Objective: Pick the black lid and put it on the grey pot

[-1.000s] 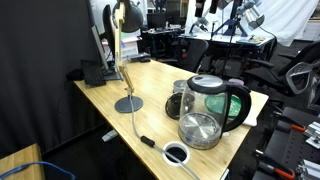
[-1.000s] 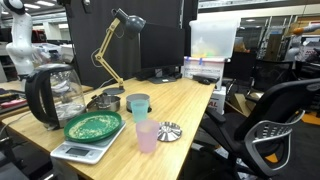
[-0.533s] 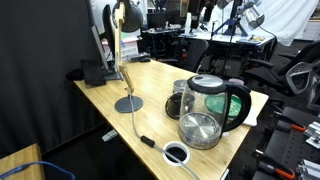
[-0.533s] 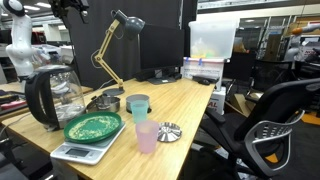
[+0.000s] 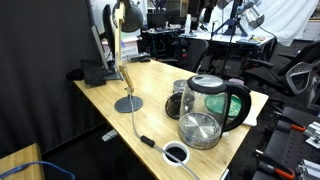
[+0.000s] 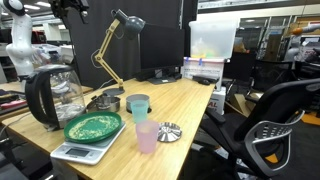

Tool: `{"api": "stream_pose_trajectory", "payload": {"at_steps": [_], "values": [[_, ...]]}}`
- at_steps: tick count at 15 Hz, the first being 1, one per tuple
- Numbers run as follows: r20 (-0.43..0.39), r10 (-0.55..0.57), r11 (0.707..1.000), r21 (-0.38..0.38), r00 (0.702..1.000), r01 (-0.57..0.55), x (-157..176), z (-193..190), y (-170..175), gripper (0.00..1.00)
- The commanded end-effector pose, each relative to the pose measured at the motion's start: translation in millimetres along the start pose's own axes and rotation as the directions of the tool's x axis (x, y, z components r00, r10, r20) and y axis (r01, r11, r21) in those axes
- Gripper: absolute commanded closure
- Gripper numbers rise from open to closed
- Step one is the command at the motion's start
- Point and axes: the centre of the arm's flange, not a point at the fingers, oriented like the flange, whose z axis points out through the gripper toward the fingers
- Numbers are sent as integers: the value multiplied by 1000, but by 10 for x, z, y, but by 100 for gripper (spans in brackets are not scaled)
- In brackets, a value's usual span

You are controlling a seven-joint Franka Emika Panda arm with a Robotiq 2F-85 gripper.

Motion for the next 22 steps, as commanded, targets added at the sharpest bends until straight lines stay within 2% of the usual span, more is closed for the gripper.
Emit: {"api": "stream_pose_trajectory", "payload": {"at_steps": [1, 3, 8, 9, 10, 11, 13, 19, 22], "values": [[8, -33, 998, -54, 999, 33, 113, 259, -221, 0], [35, -89, 993, -78, 995, 92, 183, 504, -450, 0], [118, -197, 979, -26, 973, 201, 316, 1051, -1052, 0], [144, -206, 978, 12, 968, 206, 320, 1152, -1125, 0], [164, -197, 980, 19, 967, 197, 328, 1234, -1173, 0], [144, -199, 980, -2, 969, 201, 189, 1177, -1125, 0], [160, -203, 979, 9, 966, 205, 238, 1291, -1174, 0], [155, -200, 980, 10, 967, 201, 275, 1266, -1167, 0], [205, -208, 977, -4, 957, 213, 287, 1541, -1253, 0]]}}
